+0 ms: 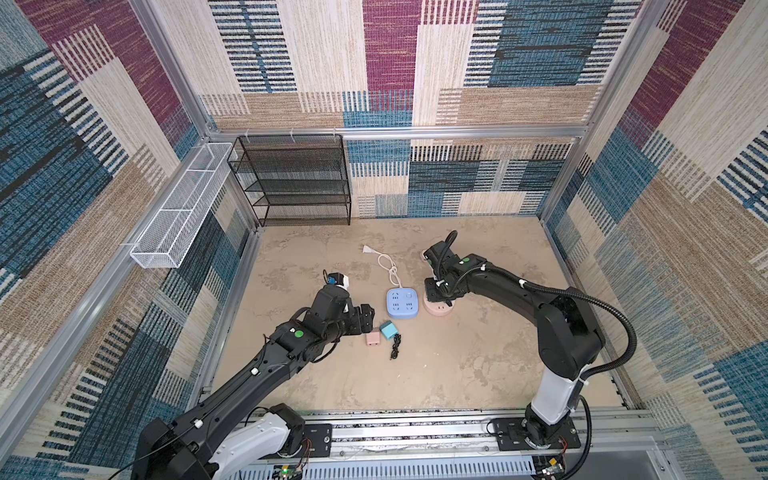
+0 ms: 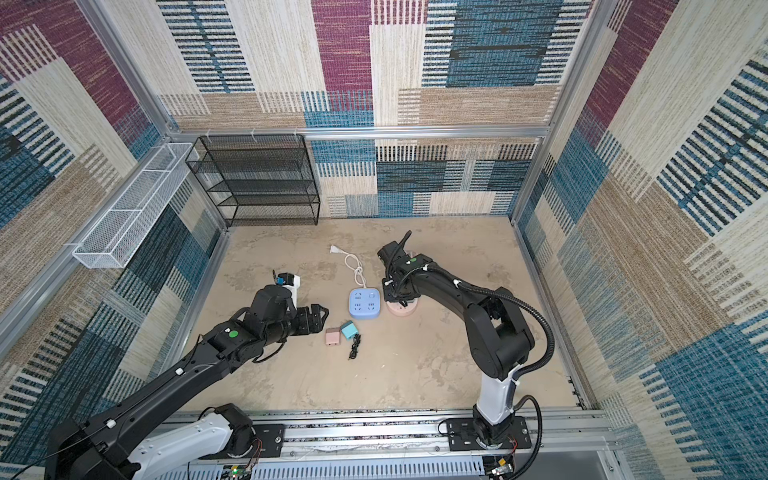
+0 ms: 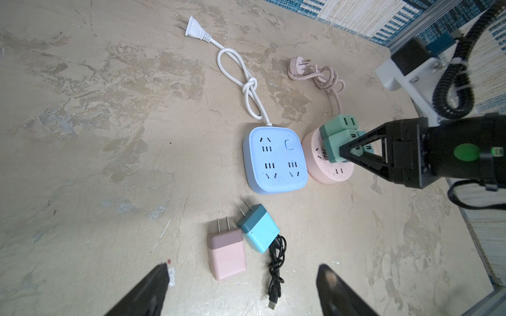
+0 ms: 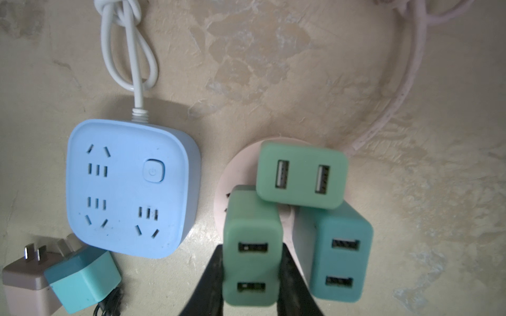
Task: Insert the plug
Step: 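Lower and press the mint green adapter into the pink strip beside the others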
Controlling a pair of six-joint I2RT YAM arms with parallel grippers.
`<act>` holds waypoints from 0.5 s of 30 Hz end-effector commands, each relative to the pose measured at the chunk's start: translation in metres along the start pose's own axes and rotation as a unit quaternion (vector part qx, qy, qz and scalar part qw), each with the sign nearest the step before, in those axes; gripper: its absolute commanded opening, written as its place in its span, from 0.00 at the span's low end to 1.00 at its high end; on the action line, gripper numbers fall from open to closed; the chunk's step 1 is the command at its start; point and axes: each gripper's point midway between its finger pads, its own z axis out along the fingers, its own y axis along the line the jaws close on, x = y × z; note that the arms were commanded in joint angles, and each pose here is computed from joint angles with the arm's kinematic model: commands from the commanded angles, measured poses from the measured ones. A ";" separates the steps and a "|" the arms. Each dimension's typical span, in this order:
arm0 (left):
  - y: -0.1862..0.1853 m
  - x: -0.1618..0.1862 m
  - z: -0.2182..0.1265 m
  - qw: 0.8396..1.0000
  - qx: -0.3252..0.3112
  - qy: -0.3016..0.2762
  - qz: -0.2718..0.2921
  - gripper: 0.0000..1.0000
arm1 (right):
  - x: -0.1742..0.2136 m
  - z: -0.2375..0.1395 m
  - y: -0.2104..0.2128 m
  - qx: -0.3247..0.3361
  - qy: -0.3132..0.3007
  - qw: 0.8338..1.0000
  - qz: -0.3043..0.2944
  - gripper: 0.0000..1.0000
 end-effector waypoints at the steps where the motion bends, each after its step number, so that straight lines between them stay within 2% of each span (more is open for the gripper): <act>1: 0.001 -0.003 -0.001 1.000 -0.002 -0.008 0.000 0.89 | 0.001 0.003 -0.005 0.013 0.004 1.000 0.004 0.00; 15: 0.002 -0.001 0.002 1.000 -0.001 -0.006 0.003 0.89 | 0.004 0.013 0.000 0.013 0.037 0.999 -0.013 0.00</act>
